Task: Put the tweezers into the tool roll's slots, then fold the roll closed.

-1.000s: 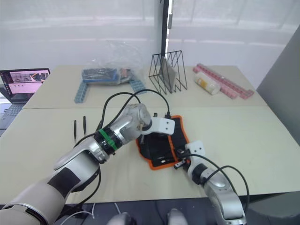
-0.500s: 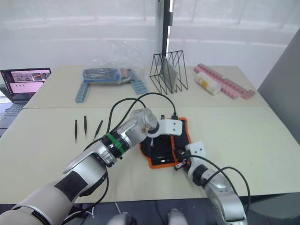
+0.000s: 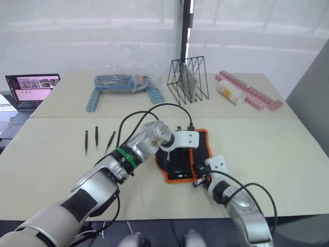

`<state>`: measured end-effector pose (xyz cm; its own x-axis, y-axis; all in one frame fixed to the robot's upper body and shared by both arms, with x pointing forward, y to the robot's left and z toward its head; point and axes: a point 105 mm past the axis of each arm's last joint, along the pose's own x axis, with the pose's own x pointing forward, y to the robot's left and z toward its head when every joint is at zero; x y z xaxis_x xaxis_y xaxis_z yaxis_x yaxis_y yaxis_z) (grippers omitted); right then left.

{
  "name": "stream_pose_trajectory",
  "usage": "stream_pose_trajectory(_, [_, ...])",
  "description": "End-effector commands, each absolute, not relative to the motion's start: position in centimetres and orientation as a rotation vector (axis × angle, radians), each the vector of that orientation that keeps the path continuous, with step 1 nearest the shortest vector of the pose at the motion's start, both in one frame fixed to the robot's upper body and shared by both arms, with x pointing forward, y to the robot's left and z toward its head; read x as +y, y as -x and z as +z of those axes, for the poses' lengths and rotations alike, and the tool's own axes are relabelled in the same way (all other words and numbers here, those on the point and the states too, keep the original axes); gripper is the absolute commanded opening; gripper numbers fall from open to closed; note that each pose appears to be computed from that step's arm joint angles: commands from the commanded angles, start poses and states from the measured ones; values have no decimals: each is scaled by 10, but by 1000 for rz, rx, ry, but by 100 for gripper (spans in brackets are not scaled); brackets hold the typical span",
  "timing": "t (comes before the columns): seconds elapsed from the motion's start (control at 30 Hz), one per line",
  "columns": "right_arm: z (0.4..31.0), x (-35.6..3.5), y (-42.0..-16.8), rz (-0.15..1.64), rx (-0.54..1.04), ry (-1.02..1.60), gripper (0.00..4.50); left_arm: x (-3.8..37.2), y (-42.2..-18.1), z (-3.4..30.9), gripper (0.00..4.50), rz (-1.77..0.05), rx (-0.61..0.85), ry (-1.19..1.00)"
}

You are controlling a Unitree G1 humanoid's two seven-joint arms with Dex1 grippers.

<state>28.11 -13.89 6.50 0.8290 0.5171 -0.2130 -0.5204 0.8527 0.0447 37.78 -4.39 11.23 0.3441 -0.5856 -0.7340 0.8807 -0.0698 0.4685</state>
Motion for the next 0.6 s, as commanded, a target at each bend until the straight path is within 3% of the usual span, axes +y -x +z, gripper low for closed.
stream_pose_trajectory(0.03, [47, -135, -274, 574, 300, -6, 0, -45, -383, 133, 144, -1220, 293, -1055])
stream_pose_trajectory(0.33, [47, -137, -283, 555, 305, 6, 0, -7, -382, 164, 437, -1211, 324, -1044])
stream_pose_trajectory(0.6, [45, -138, -283, 555, 311, 35, 0, 38, -376, 204, 444, -1108, 234, -701])
